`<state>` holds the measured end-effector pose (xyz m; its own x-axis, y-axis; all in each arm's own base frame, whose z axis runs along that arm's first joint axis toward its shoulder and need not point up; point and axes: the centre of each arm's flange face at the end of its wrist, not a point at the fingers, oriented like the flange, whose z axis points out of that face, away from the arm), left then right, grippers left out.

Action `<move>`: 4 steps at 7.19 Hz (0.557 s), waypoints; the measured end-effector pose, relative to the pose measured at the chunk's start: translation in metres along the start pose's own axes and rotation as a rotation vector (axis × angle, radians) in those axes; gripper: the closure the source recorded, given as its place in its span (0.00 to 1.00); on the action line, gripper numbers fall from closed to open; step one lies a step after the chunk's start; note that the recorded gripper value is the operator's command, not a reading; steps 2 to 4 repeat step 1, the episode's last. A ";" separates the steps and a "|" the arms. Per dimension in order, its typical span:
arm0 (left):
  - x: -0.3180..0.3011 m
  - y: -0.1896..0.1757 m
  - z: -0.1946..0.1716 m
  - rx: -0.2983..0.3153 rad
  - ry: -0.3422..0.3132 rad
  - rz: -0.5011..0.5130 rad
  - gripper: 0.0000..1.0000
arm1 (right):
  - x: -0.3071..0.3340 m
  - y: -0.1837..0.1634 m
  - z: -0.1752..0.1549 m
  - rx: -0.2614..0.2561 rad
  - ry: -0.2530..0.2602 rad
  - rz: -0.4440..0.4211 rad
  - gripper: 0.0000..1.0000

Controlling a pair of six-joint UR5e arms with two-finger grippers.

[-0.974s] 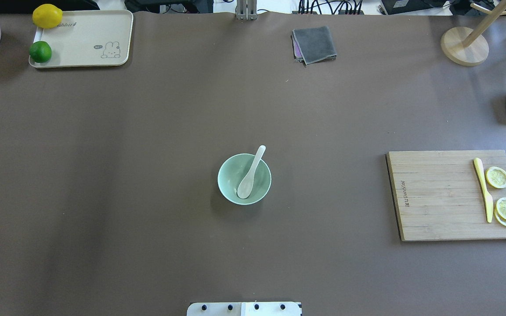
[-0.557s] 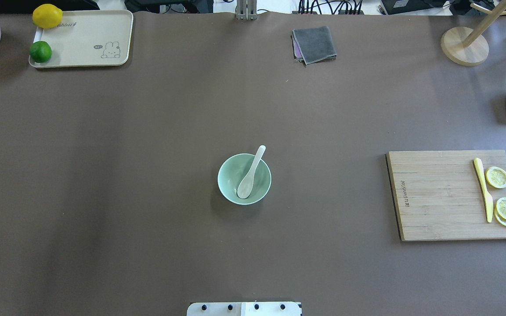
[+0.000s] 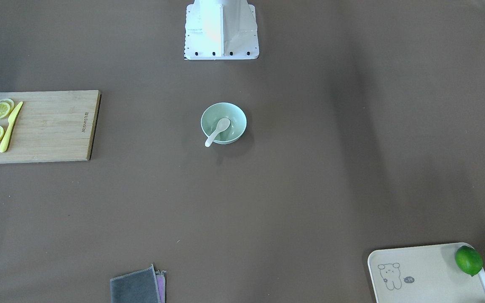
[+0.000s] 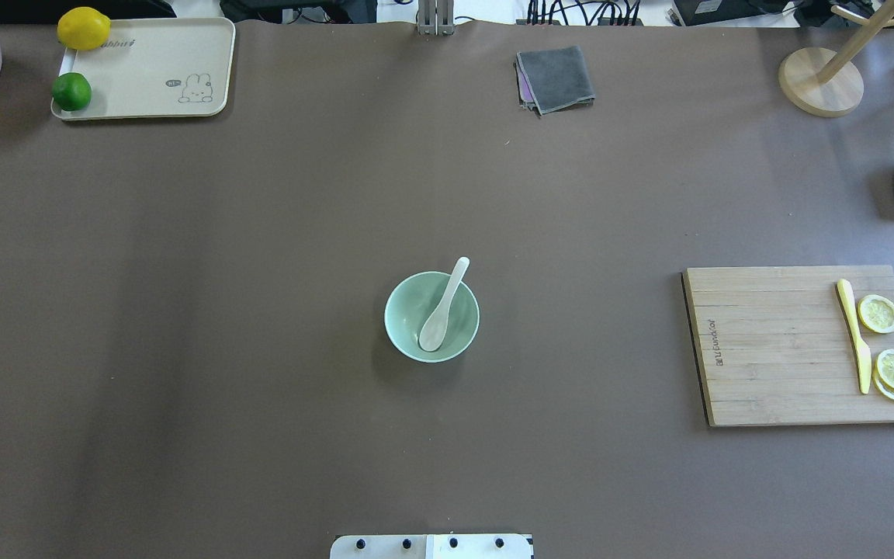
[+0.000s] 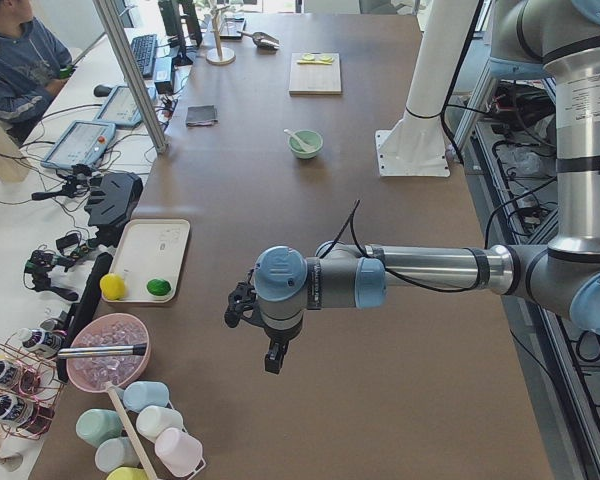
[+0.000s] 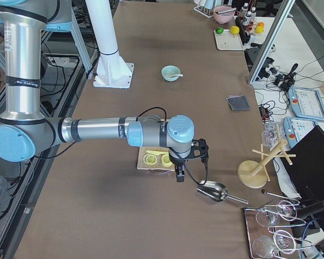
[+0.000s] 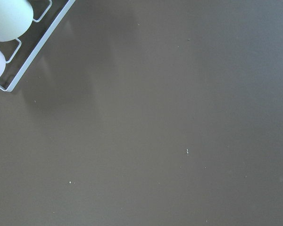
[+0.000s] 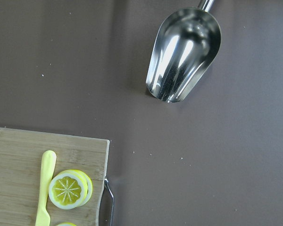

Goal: Place spoon in bowl

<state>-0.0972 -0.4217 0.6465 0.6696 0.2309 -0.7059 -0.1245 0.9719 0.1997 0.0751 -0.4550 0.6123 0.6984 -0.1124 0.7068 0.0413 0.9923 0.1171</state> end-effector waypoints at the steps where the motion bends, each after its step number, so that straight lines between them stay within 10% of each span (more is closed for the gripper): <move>1: 0.003 -0.001 0.001 0.011 0.038 -0.001 0.02 | 0.000 0.000 0.000 -0.001 0.001 0.001 0.00; 4: 0.003 -0.001 0.001 0.011 0.038 -0.001 0.02 | 0.000 0.000 0.000 -0.001 0.001 0.001 0.00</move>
